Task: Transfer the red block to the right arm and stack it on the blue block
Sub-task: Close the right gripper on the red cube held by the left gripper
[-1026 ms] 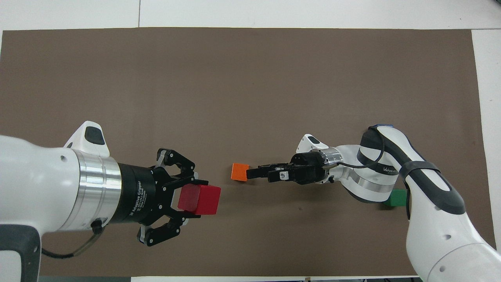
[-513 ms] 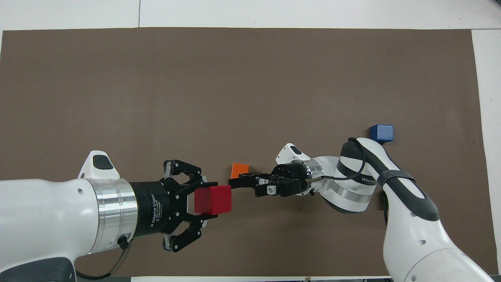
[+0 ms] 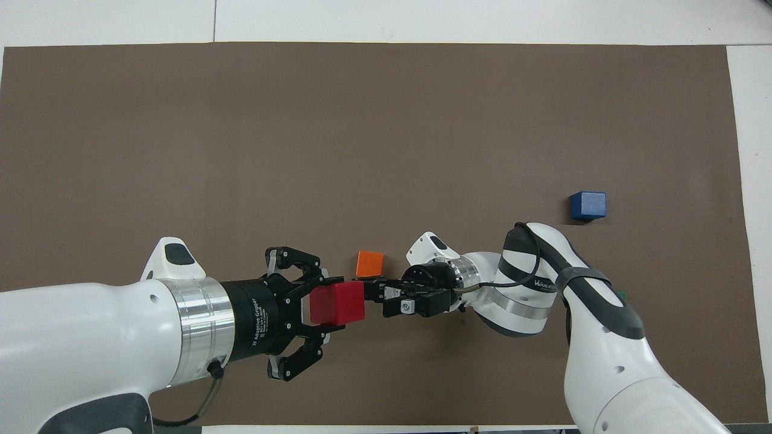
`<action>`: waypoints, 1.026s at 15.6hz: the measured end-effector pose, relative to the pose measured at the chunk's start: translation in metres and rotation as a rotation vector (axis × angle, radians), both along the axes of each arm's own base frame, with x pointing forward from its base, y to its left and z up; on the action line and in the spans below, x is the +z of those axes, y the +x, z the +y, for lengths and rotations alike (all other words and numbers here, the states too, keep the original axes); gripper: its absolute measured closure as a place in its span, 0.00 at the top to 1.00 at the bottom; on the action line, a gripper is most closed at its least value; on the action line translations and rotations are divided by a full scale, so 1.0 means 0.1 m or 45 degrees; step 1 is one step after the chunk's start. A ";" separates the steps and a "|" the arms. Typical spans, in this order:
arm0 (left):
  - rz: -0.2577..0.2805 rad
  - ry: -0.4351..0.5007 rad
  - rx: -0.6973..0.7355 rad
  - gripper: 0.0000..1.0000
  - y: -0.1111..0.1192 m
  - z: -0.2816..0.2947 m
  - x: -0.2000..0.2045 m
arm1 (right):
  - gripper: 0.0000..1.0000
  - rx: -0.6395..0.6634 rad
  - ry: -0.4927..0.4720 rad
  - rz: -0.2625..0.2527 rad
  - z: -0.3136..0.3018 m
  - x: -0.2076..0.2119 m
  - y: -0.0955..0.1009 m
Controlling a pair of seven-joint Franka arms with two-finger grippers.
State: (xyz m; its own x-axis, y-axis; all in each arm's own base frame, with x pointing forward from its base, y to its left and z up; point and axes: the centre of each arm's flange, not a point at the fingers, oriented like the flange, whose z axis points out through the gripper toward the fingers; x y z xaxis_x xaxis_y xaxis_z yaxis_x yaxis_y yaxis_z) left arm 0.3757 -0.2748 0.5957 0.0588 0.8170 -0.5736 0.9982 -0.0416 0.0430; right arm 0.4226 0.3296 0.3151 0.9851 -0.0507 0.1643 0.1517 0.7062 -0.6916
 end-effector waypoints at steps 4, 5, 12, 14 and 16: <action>-0.032 0.005 -0.009 0.54 -0.04 -0.12 -0.01 | 1.00 -0.025 0.017 -0.027 0.07 0.03 -0.02; -0.035 0.008 -0.013 0.54 -0.05 -0.14 -0.02 | 1.00 -0.026 0.020 -0.032 0.09 0.03 -0.04; -0.049 0.007 -0.031 0.54 -0.04 -0.12 -0.04 | 0.59 -0.021 0.037 -0.039 0.11 0.05 -0.06; -0.049 0.007 -0.031 0.54 -0.04 -0.12 -0.04 | 0.59 -0.020 0.037 -0.039 0.11 0.05 -0.06; -0.050 0.007 -0.032 0.54 -0.04 -0.12 -0.04 | 0.59 -0.020 0.037 -0.039 0.11 0.05 -0.06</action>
State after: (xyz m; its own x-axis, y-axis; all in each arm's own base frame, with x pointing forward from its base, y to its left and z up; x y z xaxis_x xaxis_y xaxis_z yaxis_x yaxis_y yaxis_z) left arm 0.3716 -0.2870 0.5921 0.1016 0.8181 -0.5660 0.9944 -0.0670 0.0816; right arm 0.4165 0.3403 0.3198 0.9786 -0.0716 0.1927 0.1840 0.7230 -0.6659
